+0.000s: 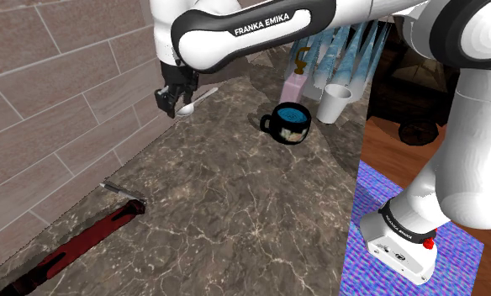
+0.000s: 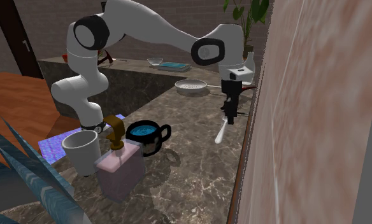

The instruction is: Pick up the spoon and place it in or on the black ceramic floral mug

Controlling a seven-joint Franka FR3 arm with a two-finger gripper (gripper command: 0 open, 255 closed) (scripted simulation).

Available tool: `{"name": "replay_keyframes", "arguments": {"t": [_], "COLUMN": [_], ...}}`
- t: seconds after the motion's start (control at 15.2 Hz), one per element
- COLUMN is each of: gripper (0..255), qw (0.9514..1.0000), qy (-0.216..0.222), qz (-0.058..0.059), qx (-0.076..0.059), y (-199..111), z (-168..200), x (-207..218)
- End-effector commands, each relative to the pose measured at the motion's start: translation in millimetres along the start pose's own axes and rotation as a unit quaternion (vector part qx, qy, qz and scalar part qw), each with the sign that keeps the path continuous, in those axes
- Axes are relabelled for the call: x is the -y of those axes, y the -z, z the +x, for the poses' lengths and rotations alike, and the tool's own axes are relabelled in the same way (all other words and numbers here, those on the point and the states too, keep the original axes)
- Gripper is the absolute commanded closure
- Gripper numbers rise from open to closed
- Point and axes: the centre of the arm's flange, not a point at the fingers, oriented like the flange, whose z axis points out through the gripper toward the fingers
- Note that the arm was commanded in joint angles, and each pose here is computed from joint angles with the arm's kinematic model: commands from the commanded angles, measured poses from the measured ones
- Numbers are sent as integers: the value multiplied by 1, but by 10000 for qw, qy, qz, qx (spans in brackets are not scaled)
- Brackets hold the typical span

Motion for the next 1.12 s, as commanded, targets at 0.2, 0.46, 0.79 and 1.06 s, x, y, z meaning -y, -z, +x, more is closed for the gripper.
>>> {"name": "replay_keyframes", "arguments": {"t": [0.2, 0.46, 0.79, 1.06], "gripper": [255, 255, 255, 255], "qw": [10000, 10000, 10000, 10000], "qy": [1, 1, 1, 1], "qz": [-1, -1, -1, -1], "qx": [2, 2, 2, 2], "y": [26, 47, 73, 85], "z": [4, 7, 11, -11], "x": [0, -1, -2, -13]}}
